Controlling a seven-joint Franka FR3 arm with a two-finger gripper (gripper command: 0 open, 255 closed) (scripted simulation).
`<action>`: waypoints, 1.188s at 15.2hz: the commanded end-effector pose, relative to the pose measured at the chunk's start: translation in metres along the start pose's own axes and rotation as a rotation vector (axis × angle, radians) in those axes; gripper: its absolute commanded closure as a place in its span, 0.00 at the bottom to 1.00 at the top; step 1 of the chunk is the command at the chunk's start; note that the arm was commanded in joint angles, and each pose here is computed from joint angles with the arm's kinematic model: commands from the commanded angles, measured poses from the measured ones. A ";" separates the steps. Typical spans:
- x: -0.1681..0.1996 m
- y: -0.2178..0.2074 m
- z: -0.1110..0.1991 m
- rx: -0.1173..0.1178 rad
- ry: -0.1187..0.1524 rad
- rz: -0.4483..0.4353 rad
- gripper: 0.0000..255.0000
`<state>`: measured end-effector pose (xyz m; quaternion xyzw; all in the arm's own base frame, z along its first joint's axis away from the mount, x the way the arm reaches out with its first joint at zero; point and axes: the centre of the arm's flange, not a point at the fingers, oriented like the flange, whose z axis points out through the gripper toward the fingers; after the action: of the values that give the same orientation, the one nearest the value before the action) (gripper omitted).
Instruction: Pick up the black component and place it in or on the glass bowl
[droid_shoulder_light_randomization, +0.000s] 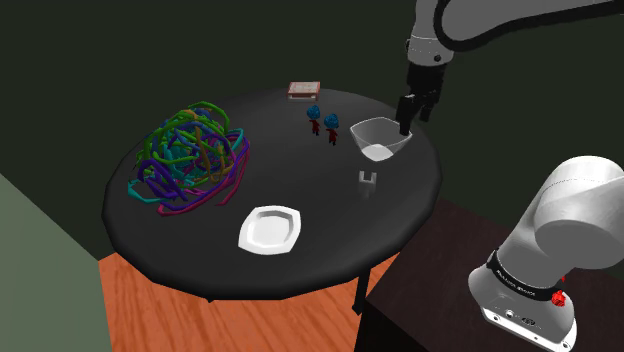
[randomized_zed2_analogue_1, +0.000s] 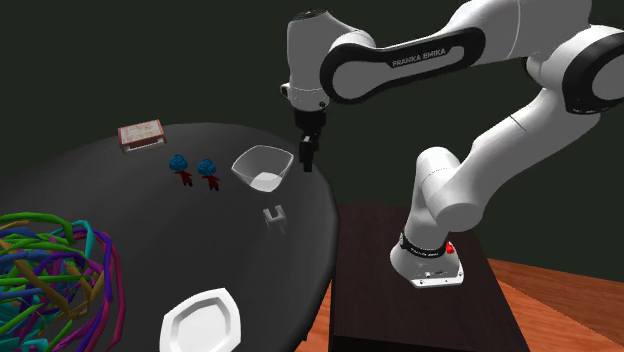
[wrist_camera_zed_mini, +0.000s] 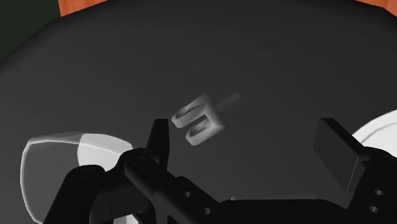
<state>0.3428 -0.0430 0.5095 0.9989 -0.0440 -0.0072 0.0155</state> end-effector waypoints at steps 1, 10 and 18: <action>0.014 -0.001 0.025 0.002 0.002 -0.002 0.00; 0.073 -0.002 0.128 0.014 -0.001 -0.013 0.00; 0.125 -0.005 0.221 0.024 -0.004 -0.022 0.00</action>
<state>0.4564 -0.0523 0.3004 0.9994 -0.0337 -0.0096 0.0039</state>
